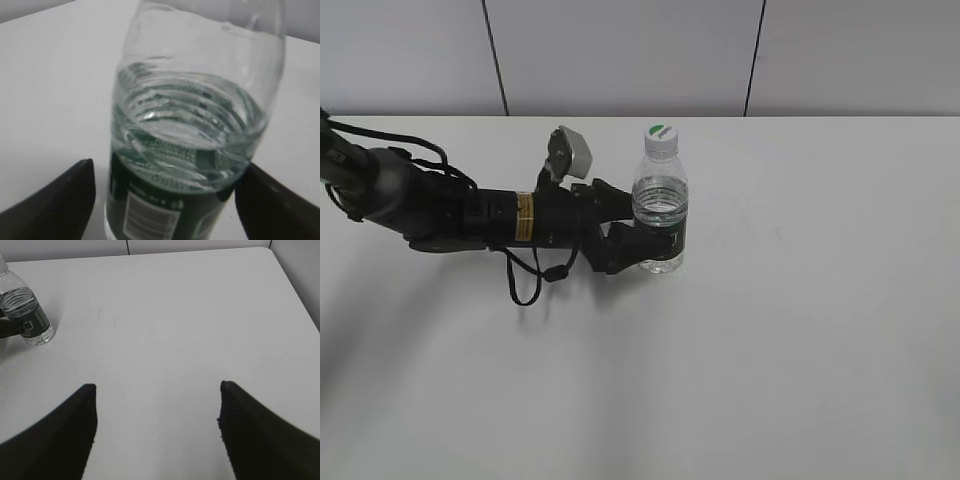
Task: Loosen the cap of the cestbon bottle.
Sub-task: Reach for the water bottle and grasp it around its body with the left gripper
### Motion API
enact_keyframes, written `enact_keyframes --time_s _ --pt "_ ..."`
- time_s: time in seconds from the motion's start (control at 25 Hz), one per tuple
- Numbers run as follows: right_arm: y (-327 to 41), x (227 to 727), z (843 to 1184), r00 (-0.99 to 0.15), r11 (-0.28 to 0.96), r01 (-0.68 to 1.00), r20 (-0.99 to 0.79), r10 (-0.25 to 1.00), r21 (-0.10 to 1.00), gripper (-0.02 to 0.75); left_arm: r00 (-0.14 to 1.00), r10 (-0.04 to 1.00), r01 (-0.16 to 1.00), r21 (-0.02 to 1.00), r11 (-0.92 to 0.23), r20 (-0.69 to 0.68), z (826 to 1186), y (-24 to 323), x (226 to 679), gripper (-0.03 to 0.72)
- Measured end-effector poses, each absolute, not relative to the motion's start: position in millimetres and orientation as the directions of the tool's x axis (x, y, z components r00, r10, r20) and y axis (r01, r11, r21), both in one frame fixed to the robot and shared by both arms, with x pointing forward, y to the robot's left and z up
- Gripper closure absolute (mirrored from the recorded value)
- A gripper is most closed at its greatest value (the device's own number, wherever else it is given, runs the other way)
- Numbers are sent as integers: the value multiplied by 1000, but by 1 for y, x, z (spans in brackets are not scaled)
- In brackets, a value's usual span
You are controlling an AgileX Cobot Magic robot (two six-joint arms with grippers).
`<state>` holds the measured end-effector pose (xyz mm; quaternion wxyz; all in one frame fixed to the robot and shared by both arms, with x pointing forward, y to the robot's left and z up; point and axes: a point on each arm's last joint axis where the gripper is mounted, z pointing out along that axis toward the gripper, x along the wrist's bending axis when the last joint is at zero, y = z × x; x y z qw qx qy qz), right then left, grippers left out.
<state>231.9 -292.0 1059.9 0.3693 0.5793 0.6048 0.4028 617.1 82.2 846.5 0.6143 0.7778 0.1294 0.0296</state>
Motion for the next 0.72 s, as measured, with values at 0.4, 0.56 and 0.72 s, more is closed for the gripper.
enact_keyframes --time_s 0.4,0.56,0.72 --pt "-292 232 1060 -56 4 402 20 998 915 162 957 254 189 964 -188 -139 836 62 618 12" --pt "-292 232 1060 -56 4 402 20 998 915 162 951 277 200 957 -211 -137 833 61 619 18" --pt "-292 232 1060 -56 4 402 20 998 915 162 948 282 212 951 -224 -145 827 60 618 36"
